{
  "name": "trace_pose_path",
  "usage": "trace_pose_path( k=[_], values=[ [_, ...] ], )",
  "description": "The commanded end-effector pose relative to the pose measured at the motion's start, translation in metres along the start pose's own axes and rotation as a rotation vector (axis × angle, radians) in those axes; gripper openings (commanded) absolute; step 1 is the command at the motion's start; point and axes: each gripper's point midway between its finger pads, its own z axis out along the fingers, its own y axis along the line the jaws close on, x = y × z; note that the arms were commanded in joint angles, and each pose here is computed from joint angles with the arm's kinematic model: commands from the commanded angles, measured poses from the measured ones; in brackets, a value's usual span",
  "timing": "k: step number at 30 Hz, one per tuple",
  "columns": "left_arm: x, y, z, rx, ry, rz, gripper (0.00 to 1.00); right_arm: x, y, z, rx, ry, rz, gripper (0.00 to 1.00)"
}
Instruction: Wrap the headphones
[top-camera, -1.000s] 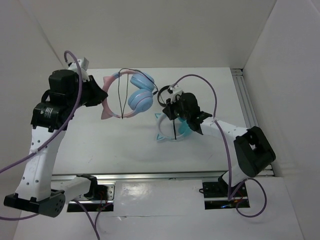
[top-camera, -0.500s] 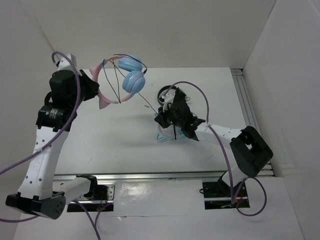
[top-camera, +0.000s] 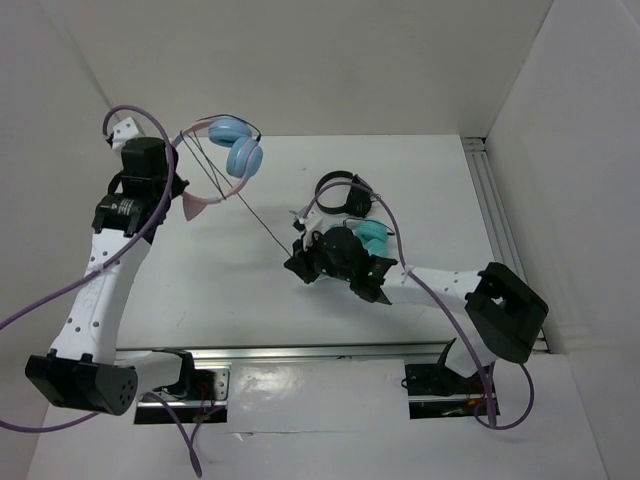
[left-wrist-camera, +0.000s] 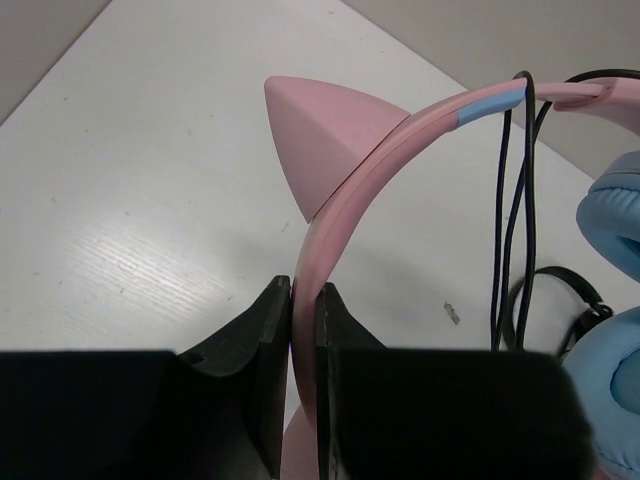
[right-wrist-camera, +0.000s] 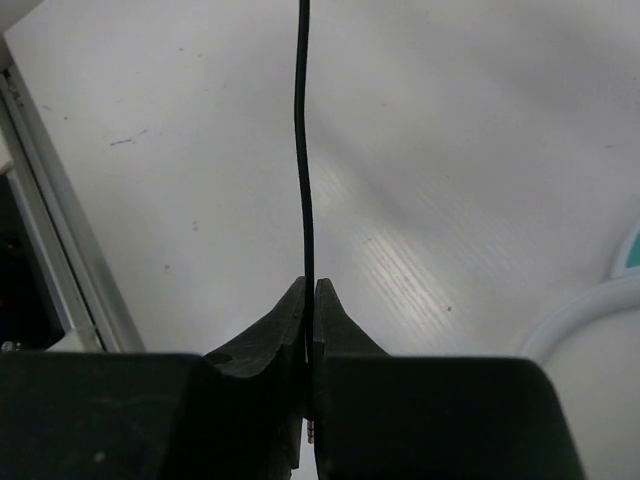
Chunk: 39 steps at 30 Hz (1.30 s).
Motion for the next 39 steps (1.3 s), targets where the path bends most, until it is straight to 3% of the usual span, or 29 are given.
trace_pose_path(
  k=[1, 10, 15, 23, 28, 34, 39],
  values=[
    [-0.046, 0.0, 0.016, -0.06, -0.195, -0.152, 0.0, -0.018, 0.02, -0.009, 0.001, -0.046, -0.008, 0.0],
    [0.019, 0.037, 0.057, -0.259, -0.071, -0.035, 0.0, -0.057, 0.072, -0.018, -0.095, -0.067, -0.091, 0.0],
    [0.069, 0.026, 0.066, -0.377, 0.09, 0.162, 0.0, -0.06, 0.089, -0.015, -0.2, -0.025, -0.21, 0.0],
    [0.131, -0.014, 0.076, -0.124, 0.317, 0.439, 0.0, -0.095, 0.036, -0.021, 0.022, 0.001, -0.439, 0.0],
    [0.149, -0.036, 0.039, 0.138, 0.378, 0.525, 0.0, -0.108, -0.009, -0.032, 0.217, -0.017, -0.486, 0.0],
    [0.211, -0.038, -0.002, 0.23, 0.489, 0.725, 0.0, -0.105, -0.022, -0.035, 0.292, -0.02, -0.56, 0.01],
    [0.241, -0.036, -0.031, 0.284, 0.532, 0.829, 0.0, -0.096, -0.039, -0.037, 0.374, 0.002, -0.578, 0.01]
  ],
)
